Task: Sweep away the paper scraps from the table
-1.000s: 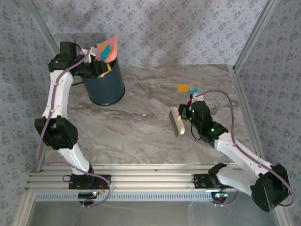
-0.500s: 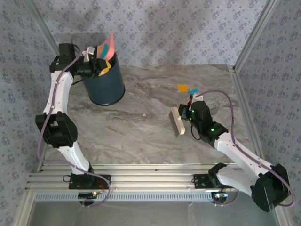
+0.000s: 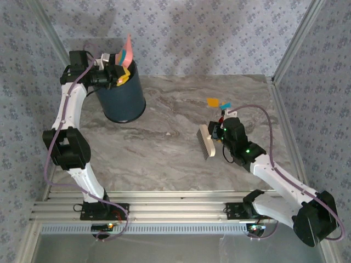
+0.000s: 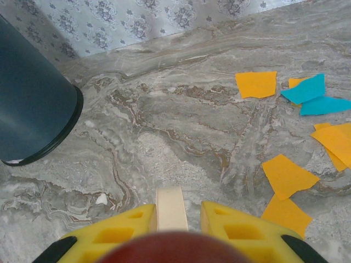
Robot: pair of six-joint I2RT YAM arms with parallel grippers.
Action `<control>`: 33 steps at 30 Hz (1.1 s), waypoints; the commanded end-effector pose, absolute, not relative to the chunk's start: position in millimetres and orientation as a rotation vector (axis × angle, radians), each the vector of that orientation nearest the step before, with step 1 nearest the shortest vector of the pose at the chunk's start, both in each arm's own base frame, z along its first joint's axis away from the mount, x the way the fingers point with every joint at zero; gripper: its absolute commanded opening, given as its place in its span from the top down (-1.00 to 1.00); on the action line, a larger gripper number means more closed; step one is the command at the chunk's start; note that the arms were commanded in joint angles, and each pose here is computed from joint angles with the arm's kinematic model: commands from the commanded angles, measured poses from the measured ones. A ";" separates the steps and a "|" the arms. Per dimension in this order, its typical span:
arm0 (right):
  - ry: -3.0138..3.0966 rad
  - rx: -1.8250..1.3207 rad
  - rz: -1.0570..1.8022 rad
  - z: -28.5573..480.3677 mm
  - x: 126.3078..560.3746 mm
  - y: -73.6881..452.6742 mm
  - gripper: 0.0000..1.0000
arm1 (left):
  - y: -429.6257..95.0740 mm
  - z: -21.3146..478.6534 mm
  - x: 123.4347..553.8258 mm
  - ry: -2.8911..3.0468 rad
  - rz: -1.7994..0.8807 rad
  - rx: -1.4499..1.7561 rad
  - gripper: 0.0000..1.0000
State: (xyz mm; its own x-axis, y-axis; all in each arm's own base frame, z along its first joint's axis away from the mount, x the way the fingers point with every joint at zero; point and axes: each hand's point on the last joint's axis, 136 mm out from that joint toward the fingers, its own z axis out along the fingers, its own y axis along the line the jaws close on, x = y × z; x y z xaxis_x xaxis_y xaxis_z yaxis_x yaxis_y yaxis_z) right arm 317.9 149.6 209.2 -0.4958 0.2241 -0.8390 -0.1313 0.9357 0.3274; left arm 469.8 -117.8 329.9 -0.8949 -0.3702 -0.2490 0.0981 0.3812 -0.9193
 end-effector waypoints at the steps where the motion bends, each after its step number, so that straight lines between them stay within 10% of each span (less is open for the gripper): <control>1: 2.012 0.089 0.458 225.5 322.1 151.2 1.00 | -119.5 340.6 472.1 2.183 -1.595 -0.219 1.00; 33: 2.019 0.092 0.453 222.6 322.3 150.1 1.00 | -118.8 369.7 485.6 1.966 -1.803 -0.395 1.00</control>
